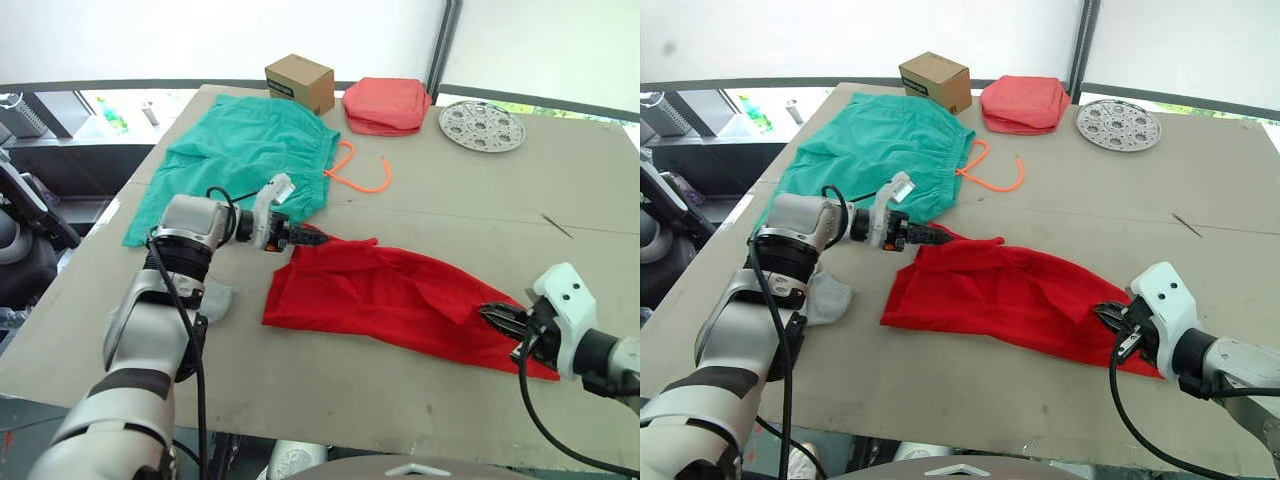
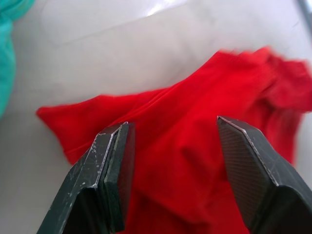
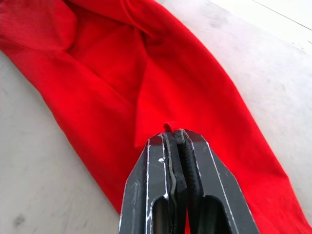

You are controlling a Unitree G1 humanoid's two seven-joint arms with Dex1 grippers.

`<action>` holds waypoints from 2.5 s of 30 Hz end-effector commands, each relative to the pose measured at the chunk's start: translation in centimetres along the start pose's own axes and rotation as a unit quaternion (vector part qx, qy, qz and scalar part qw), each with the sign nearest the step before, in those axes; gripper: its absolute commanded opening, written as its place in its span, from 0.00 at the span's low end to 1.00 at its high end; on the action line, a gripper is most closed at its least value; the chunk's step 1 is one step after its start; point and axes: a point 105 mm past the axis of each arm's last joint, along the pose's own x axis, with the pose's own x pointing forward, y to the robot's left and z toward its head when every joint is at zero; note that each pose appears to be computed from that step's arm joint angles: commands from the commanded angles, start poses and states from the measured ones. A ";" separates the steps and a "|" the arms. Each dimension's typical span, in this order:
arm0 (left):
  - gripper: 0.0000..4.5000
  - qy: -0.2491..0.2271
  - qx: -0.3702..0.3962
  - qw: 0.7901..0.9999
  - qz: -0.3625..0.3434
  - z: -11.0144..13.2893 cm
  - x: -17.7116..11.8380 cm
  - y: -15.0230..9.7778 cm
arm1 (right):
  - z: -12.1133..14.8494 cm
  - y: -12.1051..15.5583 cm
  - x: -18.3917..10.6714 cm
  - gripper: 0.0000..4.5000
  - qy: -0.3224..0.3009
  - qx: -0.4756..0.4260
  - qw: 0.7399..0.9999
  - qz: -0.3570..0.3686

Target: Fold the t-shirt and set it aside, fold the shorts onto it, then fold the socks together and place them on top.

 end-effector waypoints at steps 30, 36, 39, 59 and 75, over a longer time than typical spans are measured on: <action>0.13 -0.011 0.153 0.988 0.018 -0.1 -0.1 1.5 | 0.6 0.2 -0.2 0.00 -0.015 -0.020 1.000 -0.009; 0.01 -0.033 0.165 0.986 0.015 0.4 -0.6 1.4 | 0.9 -0.6 -0.2 0.00 -0.019 -0.022 0.999 -0.023; 0.01 -0.073 0.169 0.983 0.017 1.7 -1.3 1.2 | 1.3 -1.2 -0.3 0.00 -0.026 -0.022 0.999 -0.034; 0.01 -0.158 0.080 0.969 -0.175 5.0 -9.8 -6.1 | 5.1 -2.9 -4.2 0.00 -0.058 -0.006 0.998 -0.024; 0.01 -0.228 0.150 0.950 0.150 11.8 -1.9 1.5 | 10.6 -12.9 1.7 0.00 -0.025 -0.031 0.956 -0.289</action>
